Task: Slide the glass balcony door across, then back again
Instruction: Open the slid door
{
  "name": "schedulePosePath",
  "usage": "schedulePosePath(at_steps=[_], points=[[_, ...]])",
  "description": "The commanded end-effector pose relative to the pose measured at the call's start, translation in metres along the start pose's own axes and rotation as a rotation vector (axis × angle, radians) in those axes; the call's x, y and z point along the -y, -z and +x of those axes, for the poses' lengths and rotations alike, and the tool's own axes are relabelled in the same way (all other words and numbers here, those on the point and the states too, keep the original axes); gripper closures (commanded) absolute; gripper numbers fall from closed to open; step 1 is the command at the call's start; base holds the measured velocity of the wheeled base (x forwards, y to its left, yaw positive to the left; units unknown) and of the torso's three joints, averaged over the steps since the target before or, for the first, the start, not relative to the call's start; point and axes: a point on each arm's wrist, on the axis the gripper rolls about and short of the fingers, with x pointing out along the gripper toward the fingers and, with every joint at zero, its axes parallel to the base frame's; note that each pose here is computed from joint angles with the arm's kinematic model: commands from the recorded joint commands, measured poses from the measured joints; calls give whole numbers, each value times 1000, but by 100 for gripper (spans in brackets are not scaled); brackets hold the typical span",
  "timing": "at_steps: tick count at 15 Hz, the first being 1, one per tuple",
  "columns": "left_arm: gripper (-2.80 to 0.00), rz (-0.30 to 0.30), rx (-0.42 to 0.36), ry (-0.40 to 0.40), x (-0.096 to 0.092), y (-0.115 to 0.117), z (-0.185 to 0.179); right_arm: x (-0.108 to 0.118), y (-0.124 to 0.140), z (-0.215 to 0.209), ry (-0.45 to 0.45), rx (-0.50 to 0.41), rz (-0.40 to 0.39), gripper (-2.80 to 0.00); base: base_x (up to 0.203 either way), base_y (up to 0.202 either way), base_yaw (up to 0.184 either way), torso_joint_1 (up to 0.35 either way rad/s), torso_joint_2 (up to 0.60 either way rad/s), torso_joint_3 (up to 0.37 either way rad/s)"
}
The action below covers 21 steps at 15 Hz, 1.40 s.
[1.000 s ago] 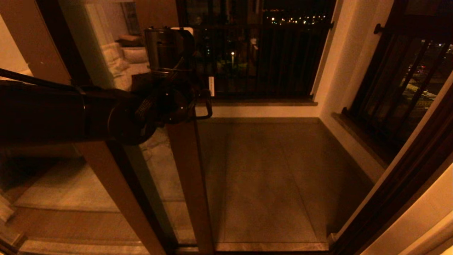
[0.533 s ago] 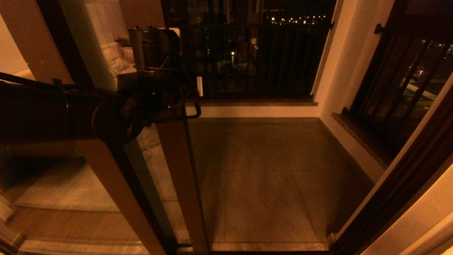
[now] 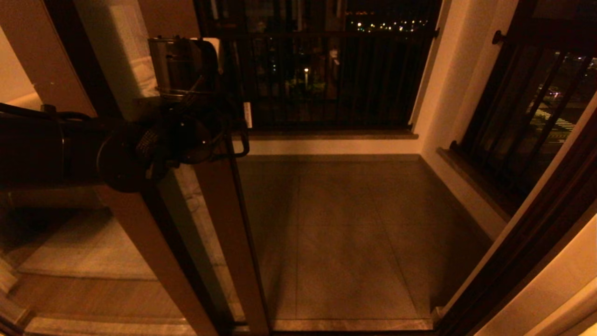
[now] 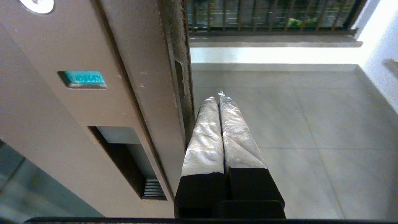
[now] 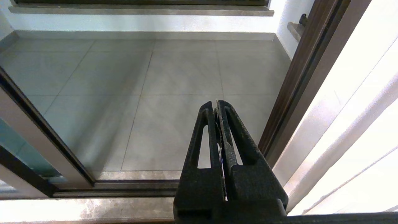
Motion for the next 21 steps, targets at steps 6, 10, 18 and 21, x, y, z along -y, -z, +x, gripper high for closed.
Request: schedulePosePath(at_steps=[6,10,18,21], points=[[0,2,-9,-43,-17,1,-3,0,0,0,0,-3,-1,0,0,0,0,0,0,0],[0,1,-8,-52,-19,0,-2,0,0,0,0,-3,-1,0,0,0,0,0,0,0],[0,1,-24,-91,-36,4,-1,0,0,0,0,-1,-1,0,0,0,0,0,0,0],[0,-9,-6,-105,-43,3,1,0,0,0,0,-3,-1,0,0,0,0,0,0,0]])
